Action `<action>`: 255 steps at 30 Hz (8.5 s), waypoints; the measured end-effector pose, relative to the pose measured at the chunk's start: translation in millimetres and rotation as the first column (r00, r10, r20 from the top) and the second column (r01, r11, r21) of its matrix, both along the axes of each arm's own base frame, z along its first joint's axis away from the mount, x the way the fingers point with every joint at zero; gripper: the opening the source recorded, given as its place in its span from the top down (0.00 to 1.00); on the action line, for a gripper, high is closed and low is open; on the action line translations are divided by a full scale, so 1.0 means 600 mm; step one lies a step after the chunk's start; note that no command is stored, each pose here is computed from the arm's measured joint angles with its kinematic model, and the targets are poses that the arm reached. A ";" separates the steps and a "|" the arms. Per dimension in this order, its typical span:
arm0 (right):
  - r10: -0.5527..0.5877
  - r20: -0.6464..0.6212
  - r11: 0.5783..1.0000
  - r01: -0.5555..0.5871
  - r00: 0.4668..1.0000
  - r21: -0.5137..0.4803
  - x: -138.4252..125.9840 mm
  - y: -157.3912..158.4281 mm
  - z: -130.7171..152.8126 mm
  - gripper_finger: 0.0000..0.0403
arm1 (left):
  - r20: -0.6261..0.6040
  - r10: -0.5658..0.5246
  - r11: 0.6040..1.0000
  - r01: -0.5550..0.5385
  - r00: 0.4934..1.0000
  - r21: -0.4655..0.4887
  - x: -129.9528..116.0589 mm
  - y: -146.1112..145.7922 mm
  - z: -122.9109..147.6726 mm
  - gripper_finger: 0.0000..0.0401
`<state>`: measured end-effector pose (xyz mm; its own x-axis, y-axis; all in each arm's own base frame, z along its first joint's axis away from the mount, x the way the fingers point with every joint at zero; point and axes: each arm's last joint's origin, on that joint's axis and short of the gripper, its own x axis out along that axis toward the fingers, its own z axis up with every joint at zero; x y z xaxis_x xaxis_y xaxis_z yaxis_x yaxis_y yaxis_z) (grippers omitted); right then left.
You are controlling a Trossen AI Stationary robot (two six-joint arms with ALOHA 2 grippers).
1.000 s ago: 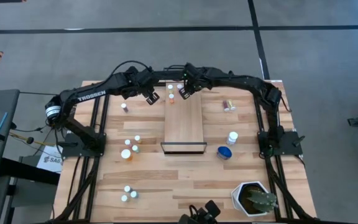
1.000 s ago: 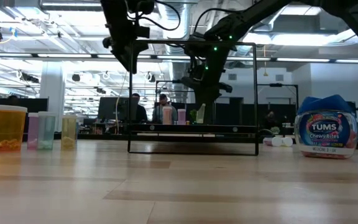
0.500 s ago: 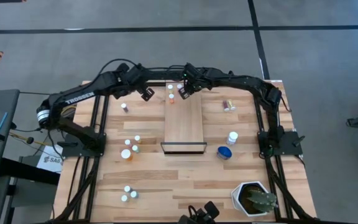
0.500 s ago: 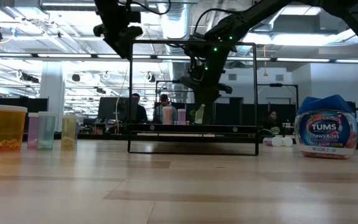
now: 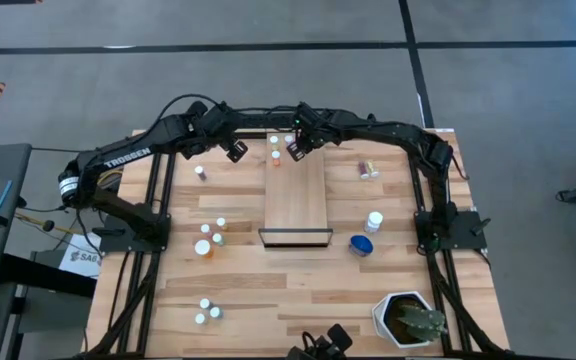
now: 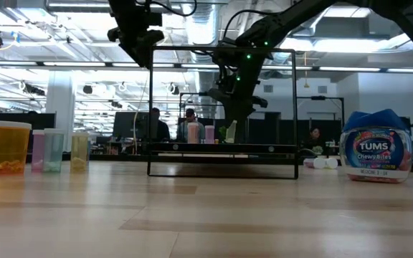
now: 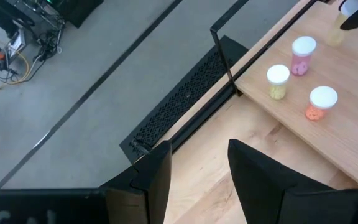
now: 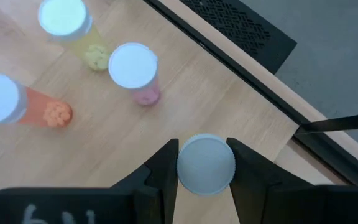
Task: Pick and place medicine bottles onto shelf by color
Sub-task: Put the yellow pill bottle on the shelf, then put the blue pill bottle on the shelf
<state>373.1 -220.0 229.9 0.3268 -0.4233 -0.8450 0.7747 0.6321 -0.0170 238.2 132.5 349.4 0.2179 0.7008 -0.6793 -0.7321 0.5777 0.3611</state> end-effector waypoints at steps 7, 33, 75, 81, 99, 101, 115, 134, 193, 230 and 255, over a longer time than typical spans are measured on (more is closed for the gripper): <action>0.017 -0.013 1.000 -0.017 1.000 -0.008 -0.002 -0.004 0.000 0.66 | -0.020 0.002 1.000 -0.002 1.000 -0.012 -0.003 -0.001 -0.002 0.63; 0.016 0.031 0.999 -0.015 0.999 -0.052 -0.006 -0.020 -0.018 0.56 | -0.024 0.028 1.000 -0.028 0.999 -0.003 -0.004 -0.001 -0.003 0.63; -0.152 -0.443 0.955 0.246 0.883 0.164 -0.183 0.104 -0.051 0.49 | -0.024 0.032 0.999 -0.032 0.999 -0.007 -0.004 -0.001 -0.003 0.63; -0.225 -0.399 0.940 0.306 0.889 0.153 -0.194 0.110 -0.075 0.51 | -0.019 0.032 0.999 -0.032 0.999 -0.004 -0.004 -0.001 -0.003 0.63; -0.381 -0.358 0.871 0.460 0.853 0.170 -0.244 0.074 -0.144 0.61 | -0.021 0.030 1.000 -0.030 0.999 -0.004 -0.004 -0.001 -0.003 0.63; -0.388 -0.349 0.869 0.464 0.853 0.169 -0.245 0.071 -0.145 0.61 | -0.021 0.030 1.000 -0.030 0.999 -0.004 -0.004 -0.001 -0.003 0.63; -0.348 -0.299 0.899 0.407 0.889 0.160 -0.230 0.073 -0.144 0.67 | -0.021 0.030 1.000 -0.030 0.999 -0.004 -0.004 -0.001 -0.003 0.63; -0.111 -0.291 0.974 0.162 0.950 0.156 -0.228 0.154 -0.003 0.67 | 0.004 -0.048 0.999 0.048 0.999 -0.026 0.005 0.000 -0.011 0.63; 0.659 0.404 0.635 -0.757 0.635 0.155 -0.117 0.286 0.284 0.66 | -0.015 -0.976 0.194 0.893 0.218 0.406 0.162 -0.183 -0.016 0.39; 0.766 0.252 0.634 -0.760 0.592 -0.143 -0.140 0.280 0.359 0.42 | 0.114 -0.961 0.275 0.814 0.253 0.511 0.167 -0.182 0.009 0.79; 0.855 -0.092 0.396 -0.756 0.511 -0.520 -0.194 0.267 0.421 0.37 | 0.478 -0.875 0.404 0.668 0.082 0.625 0.149 -0.066 0.058 0.79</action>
